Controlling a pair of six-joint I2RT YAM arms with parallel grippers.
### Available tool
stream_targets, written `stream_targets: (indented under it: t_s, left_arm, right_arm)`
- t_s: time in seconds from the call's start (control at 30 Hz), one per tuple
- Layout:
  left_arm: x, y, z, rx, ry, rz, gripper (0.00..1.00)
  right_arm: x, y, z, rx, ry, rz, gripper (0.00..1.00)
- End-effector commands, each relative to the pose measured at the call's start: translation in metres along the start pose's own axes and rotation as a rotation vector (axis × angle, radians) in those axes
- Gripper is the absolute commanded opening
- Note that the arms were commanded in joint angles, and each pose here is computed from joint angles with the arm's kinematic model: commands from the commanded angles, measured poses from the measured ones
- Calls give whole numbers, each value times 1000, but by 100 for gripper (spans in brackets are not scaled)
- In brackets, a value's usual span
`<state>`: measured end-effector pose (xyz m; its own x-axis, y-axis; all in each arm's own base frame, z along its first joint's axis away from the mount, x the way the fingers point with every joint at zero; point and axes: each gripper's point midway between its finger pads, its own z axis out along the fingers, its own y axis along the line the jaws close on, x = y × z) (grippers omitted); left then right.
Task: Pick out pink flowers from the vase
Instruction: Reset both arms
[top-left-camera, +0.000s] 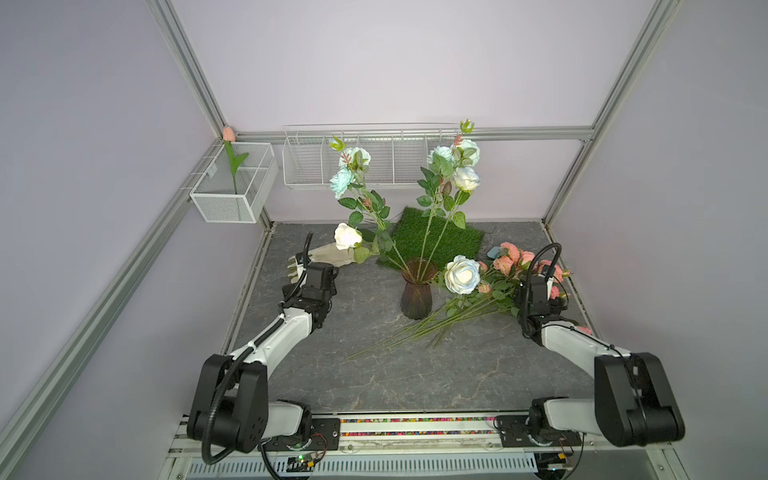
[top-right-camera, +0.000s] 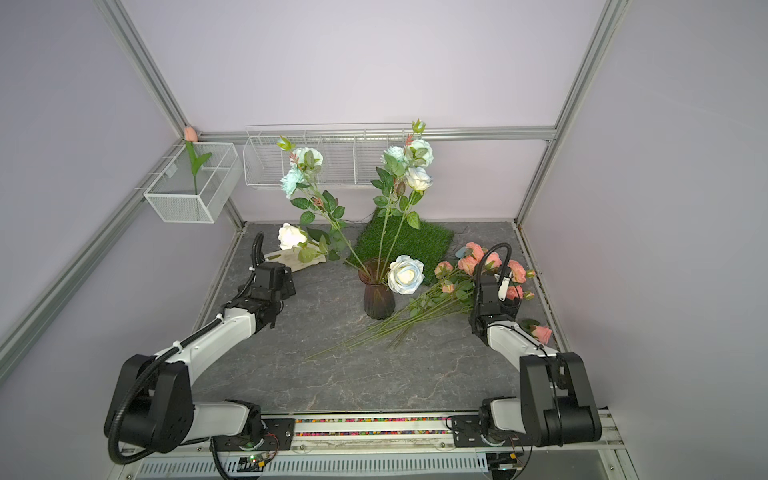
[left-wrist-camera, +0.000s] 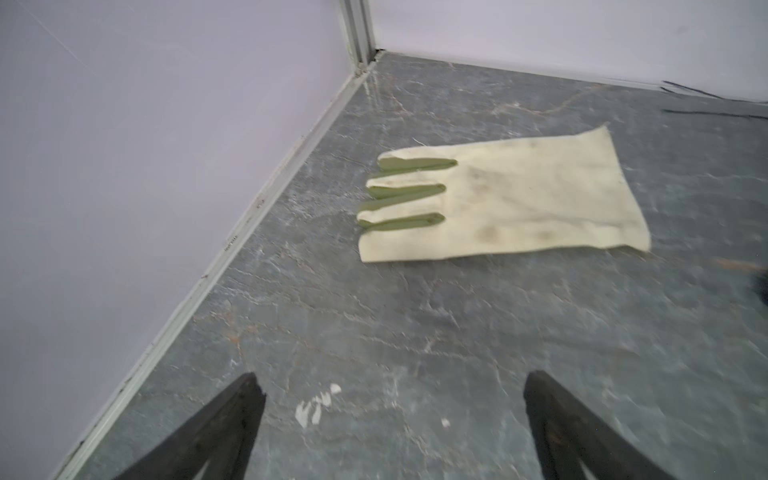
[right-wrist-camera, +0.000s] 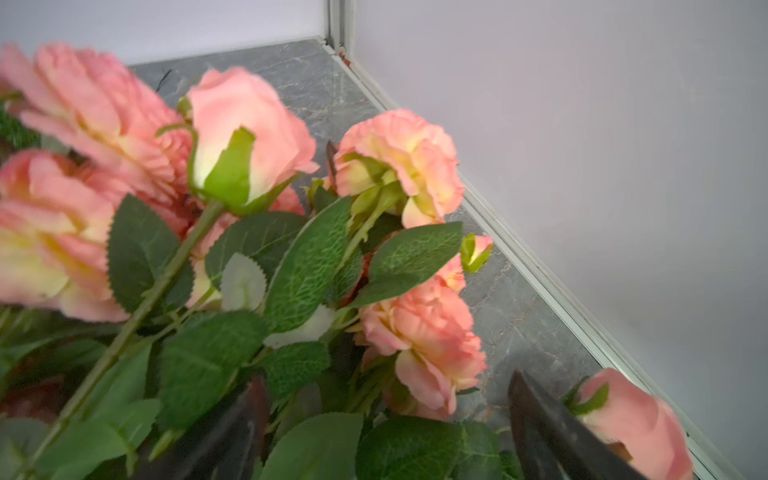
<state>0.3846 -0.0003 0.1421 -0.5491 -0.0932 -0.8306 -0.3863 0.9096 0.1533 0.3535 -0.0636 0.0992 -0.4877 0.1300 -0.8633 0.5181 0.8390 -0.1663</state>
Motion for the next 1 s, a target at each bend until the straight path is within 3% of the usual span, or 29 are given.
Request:
stream_targets:
  t_s: [0.0,0.13,0.23,0.3,0.43,0.53,0.67,0.8,0.97]
  left_arm:
    - [-15,0,13,-50,-48,45,99]
    - [-7,-11,27,-19,-92,44,99]
    - [0,-14,33,1,-144,32,99]
    - [1,-16,32,11,-114,37,99]
    - [3,-24,21,112,-153,50,99]
    - [5,-32,12,198,-183,70,99]
    - [10,-54,10,311,-159,136,99]
    - [12,-66,13,356,-132,177,99]
    - [8,-51,8,338,-173,121,99]
  right_arm:
    - [-28,12,0,-12,-159,-35,89]
    - [-30,29,-2,-118,-286,-68,89]
    - [-24,46,-8,-247,-281,-103,89]
    - [-21,45,-8,-282,-284,-88,89]
    - [-10,61,0,-420,-279,-93,89]
    - [-7,65,2,-466,-207,-104,89]
    - [-8,66,3,-488,-211,-94,89]
    - [-8,66,3,-488,-209,-96,89]
    - [-8,65,3,-486,-218,-94,89]
